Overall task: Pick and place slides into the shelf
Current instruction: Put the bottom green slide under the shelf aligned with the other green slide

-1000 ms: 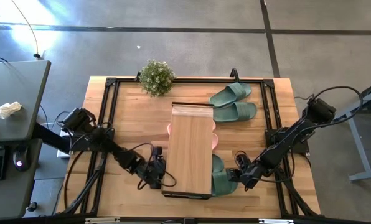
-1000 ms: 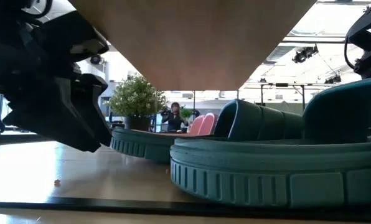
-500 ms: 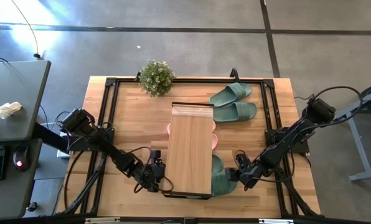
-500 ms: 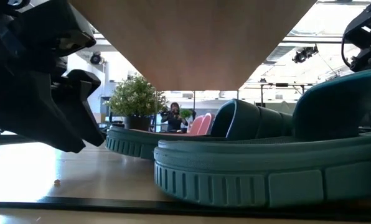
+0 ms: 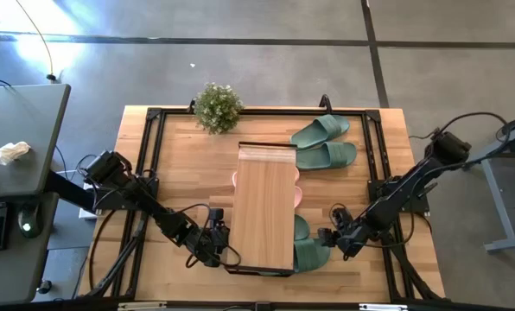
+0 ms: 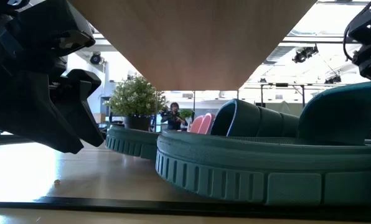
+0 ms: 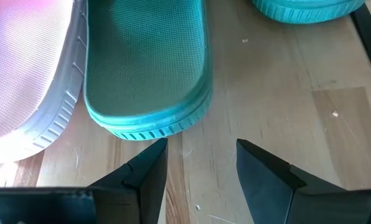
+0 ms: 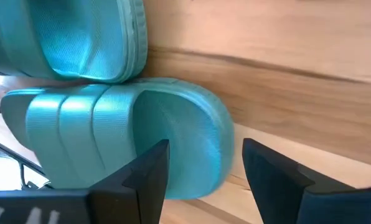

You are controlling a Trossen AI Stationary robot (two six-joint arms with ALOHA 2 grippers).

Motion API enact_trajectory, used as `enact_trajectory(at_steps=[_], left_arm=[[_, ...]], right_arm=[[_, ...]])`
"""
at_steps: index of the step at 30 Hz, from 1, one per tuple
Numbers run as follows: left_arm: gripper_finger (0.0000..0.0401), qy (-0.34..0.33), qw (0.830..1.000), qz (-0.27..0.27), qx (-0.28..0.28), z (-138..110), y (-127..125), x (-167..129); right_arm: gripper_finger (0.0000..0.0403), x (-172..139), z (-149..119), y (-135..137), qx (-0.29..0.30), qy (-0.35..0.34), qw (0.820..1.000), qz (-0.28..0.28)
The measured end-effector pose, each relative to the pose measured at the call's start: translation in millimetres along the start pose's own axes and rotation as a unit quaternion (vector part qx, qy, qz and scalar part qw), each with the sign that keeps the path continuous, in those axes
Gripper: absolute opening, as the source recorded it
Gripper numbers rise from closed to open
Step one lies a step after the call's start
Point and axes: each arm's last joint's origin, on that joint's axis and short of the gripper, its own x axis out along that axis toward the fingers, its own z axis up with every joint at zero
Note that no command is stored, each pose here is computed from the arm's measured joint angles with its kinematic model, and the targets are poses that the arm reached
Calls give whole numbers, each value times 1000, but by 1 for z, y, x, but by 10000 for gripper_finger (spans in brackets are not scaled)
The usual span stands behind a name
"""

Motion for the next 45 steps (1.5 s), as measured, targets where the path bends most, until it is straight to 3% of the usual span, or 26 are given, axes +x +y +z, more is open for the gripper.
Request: enact_trajectory(at_steps=[5,12,17,20,22,26,29,35,39,45], left_arm=[[175,0,1000,0,0,0,0,0],[175,10,1000,4,6,-2,1,0],[175,14,1000,0,6,-2,1,0],[175,16,1000,-6,6,-3,1,0],[175,17,1000,-9,6,-3,1,0],[175,23,999,-21,8,-3,0,0],[175,28,999,-30,9,-4,0,0],[175,36,999,-35,10,-5,0,0],[175,39,998,-45,7,-5,-1,0],[175,44,997,-65,6,-4,-2,-1]], right_arm=[[193,-20,7,-4,-10,-2,1000,-7],[176,-44,11,-9,-106,53,993,-18],[104,-48,5,-14,-237,111,965,-32],[35,-49,-2,-20,-285,115,951,-34],[10,-50,-6,-23,-306,97,947,-27],[24,-50,-10,-26,-353,51,934,-7],[11,-40,-12,-26,-392,40,919,-20],[2,-5,-19,-17,-483,37,875,-14],[0,8,-15,-16,-467,14,883,-37],[0,11,-14,-13,-483,13,875,-29]])
